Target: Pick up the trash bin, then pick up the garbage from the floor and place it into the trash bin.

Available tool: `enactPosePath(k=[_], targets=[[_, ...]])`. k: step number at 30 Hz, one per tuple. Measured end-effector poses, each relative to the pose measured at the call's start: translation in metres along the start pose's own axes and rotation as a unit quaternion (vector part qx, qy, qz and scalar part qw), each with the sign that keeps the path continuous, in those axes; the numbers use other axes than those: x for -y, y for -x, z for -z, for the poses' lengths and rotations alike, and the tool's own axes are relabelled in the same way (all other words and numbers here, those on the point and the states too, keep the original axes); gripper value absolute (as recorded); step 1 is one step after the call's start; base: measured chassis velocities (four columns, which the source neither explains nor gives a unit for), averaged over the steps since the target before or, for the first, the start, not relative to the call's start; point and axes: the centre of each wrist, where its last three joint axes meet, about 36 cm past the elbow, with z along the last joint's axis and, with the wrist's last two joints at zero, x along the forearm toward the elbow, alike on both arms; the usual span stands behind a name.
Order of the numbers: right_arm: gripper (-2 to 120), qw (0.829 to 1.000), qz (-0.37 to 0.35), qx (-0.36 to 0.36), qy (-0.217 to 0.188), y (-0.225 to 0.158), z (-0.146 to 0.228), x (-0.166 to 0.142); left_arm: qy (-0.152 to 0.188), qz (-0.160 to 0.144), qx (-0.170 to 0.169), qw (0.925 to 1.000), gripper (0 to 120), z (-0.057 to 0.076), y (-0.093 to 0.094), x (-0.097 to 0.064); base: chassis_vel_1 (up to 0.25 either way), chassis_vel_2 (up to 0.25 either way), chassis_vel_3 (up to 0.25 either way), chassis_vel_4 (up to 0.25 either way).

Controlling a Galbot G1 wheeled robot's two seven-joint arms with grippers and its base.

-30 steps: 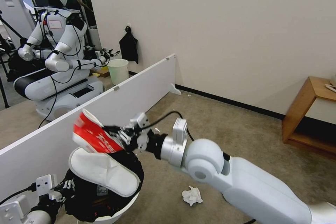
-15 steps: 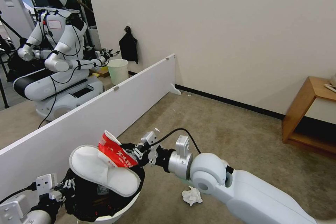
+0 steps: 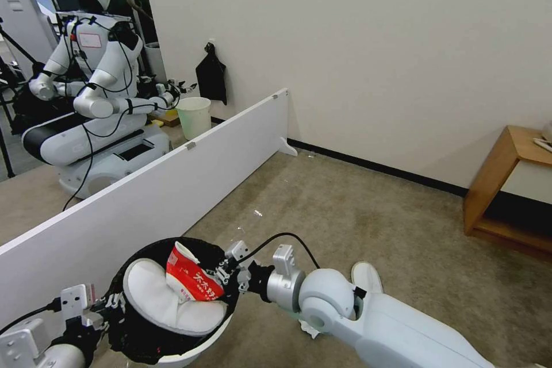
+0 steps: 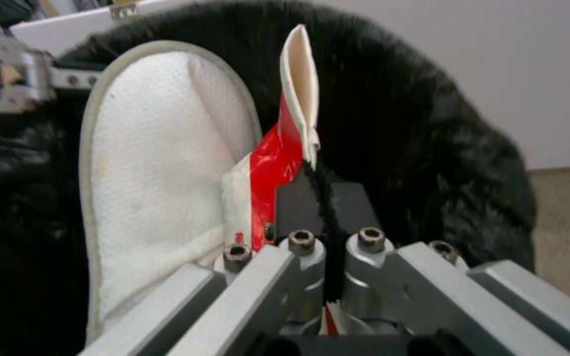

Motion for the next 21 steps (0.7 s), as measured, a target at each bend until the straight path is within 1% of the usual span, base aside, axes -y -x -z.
enactPosePath(k=[21], targets=[[0,0.999,0.012,-0.031,0.026,0.023,-0.012,-0.020,0.000,-0.006,-0.001,1.0000,4,0.000,-0.001,0.003,0.000,0.000,0.000,0.000]])
